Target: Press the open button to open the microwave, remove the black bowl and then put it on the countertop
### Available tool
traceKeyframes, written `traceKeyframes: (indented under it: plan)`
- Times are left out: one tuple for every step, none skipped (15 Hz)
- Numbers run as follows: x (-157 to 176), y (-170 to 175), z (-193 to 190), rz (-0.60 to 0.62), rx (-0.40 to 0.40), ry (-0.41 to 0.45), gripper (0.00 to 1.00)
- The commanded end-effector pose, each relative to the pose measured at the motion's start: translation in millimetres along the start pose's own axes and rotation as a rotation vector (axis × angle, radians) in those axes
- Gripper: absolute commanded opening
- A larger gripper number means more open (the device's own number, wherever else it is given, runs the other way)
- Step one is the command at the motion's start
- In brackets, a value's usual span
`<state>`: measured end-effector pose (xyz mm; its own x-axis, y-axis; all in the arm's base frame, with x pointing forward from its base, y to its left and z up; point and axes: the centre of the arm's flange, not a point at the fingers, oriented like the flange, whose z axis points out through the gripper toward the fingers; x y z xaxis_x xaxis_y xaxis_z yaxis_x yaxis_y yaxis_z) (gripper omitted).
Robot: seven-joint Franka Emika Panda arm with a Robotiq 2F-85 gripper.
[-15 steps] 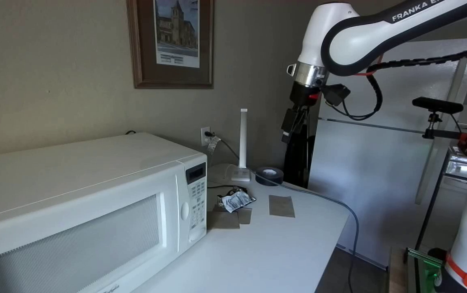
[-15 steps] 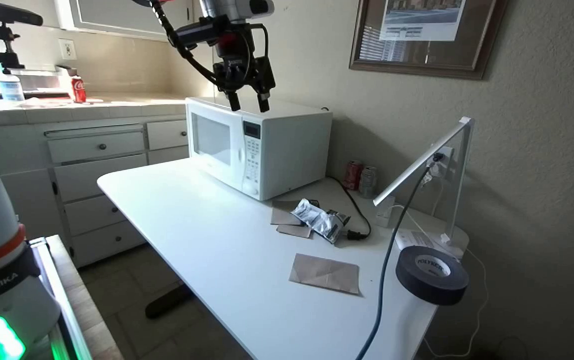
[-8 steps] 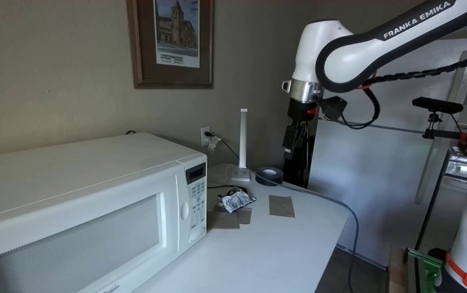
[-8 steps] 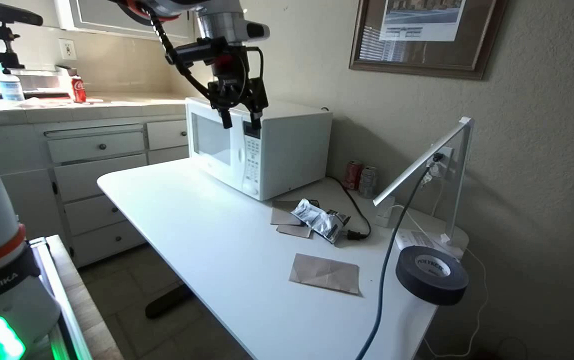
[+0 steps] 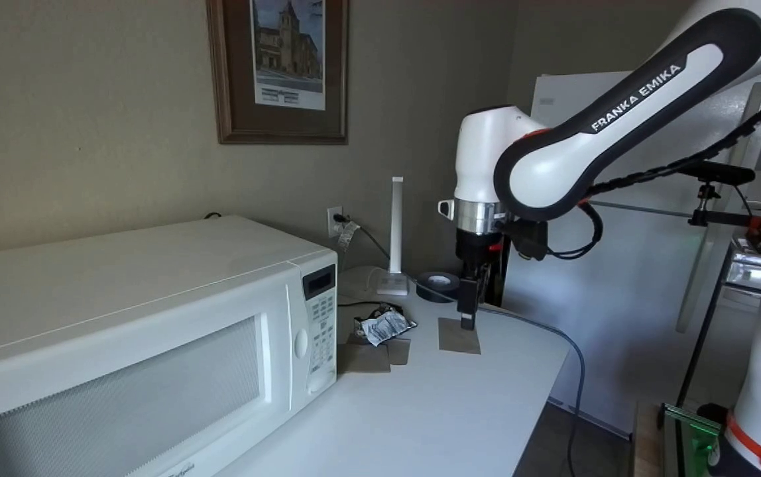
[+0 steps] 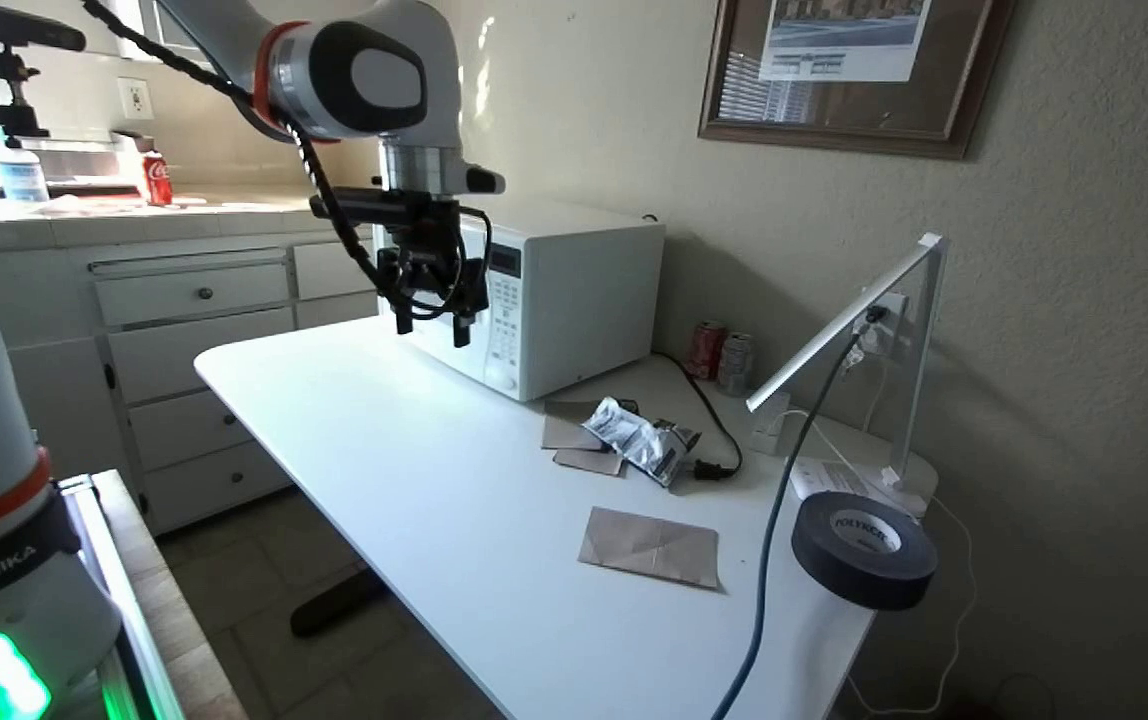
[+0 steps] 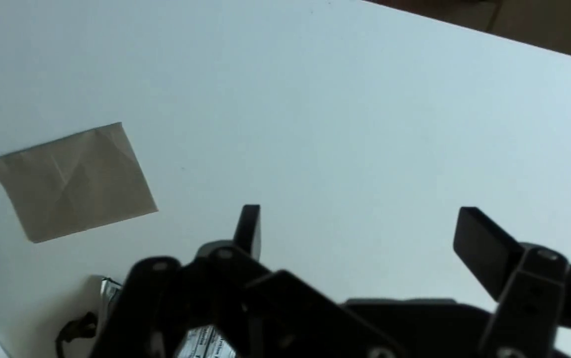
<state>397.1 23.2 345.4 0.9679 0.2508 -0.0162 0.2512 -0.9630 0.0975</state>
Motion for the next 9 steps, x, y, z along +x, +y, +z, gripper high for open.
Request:
traceKeyframes:
  plan:
    - [7, -20, 36, -0.030, 0.086, 0.037, 1.00]
    - [10, -24, 44, -0.029, 0.095, 0.064, 1.00]
    - [14, -28, 51, -0.021, 0.119, 0.097, 1.00]
    - [16, -32, 59, -0.022, 0.129, 0.124, 1.00]
    - [20, -36, 66, -0.013, 0.146, 0.152, 1.00]
    - [23, -38, 72, -0.010, 0.153, 0.180, 1.00]
    - [25, -39, 79, -0.010, 0.135, 0.206, 1.00]
    - [28, -40, 83, 0.001, 0.148, 0.219, 1.00]
    - [29, -38, 86, 0.009, 0.129, 0.238, 1.00]
